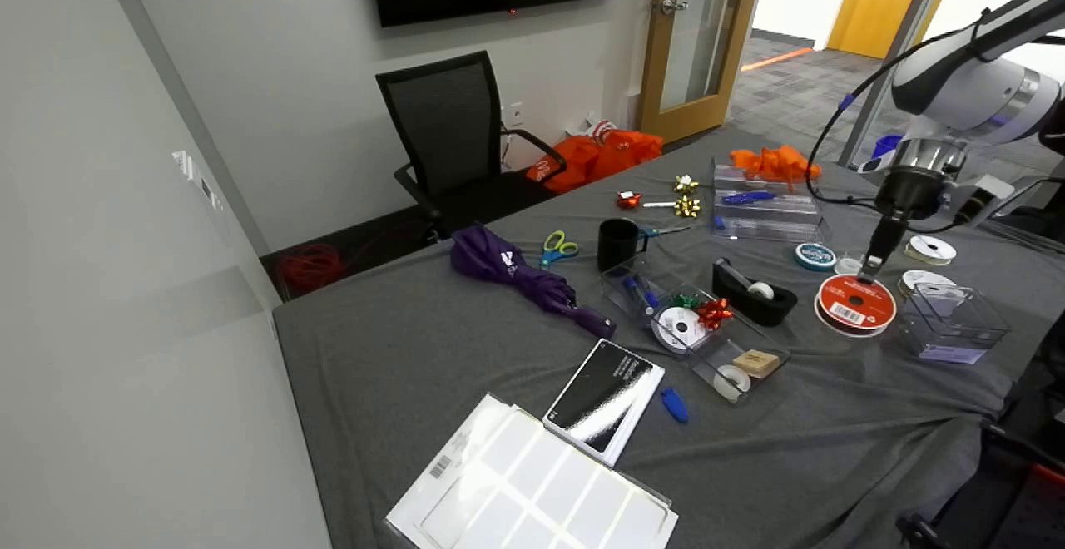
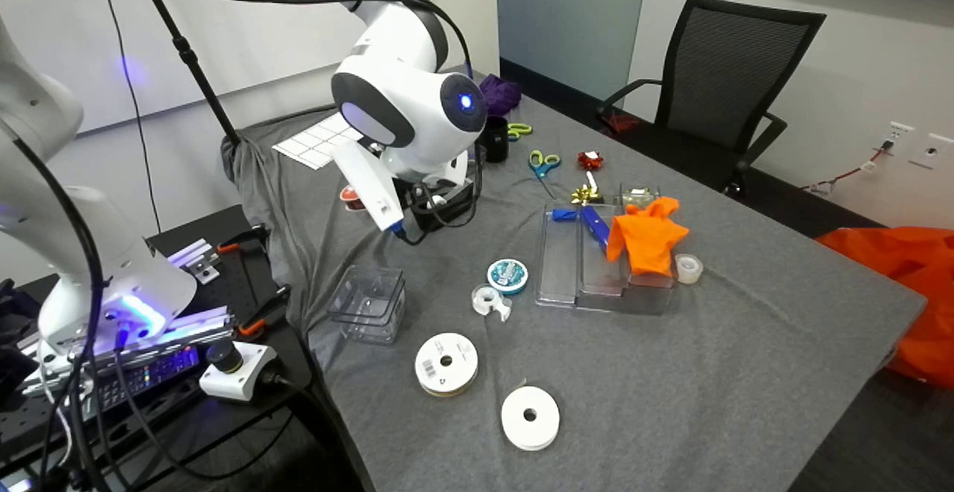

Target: Put the orange circular object in the bottom compartment of the clear case on the left

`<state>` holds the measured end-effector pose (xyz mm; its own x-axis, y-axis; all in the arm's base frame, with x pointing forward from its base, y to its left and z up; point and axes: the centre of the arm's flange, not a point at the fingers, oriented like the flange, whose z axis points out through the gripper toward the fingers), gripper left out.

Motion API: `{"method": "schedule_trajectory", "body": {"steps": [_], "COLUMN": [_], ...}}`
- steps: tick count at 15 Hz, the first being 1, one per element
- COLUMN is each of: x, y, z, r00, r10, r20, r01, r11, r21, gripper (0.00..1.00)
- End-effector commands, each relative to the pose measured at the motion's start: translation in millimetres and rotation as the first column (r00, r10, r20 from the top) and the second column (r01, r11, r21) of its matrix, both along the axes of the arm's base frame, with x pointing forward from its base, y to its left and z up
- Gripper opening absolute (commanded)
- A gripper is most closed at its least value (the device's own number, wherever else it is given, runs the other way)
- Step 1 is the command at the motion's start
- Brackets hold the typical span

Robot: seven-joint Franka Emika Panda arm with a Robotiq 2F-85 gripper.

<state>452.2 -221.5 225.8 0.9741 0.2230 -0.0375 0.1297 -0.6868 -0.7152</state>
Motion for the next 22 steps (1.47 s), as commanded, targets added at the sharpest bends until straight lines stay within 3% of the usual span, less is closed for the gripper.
{"method": "schedule_trajectory", "body": {"steps": [1, 5, 11, 16, 20, 21, 22], "x": [7.1, 40.7, 80.7, 100.8, 104.8, 105.4, 106.7], "y": [30.8, 70.8, 125.0, 144.0, 139.8, 138.1, 136.3], "z": [28.7, 26.8, -7.7, -44.7, -61.2, -63.5, -64.3], "r00": [0.999, 0.992, 0.964, 0.920, 0.868, 0.856, 0.847], "r10": [-0.050, -0.113, -0.182, -0.258, -0.327, -0.333, -0.340], "r20": [0.004, -0.055, -0.192, -0.294, -0.375, -0.395, -0.408], "r01": [0.049, 0.117, 0.173, 0.220, 0.248, 0.245, 0.243], "r11": [0.996, 0.991, 0.983, 0.963, 0.938, 0.935, 0.931], "r21": [0.070, 0.072, -0.064, -0.156, -0.243, -0.258, -0.271], "gripper": [0.01, 0.01, 0.01, 0.01, 0.01, 0.27, 0.29]}}
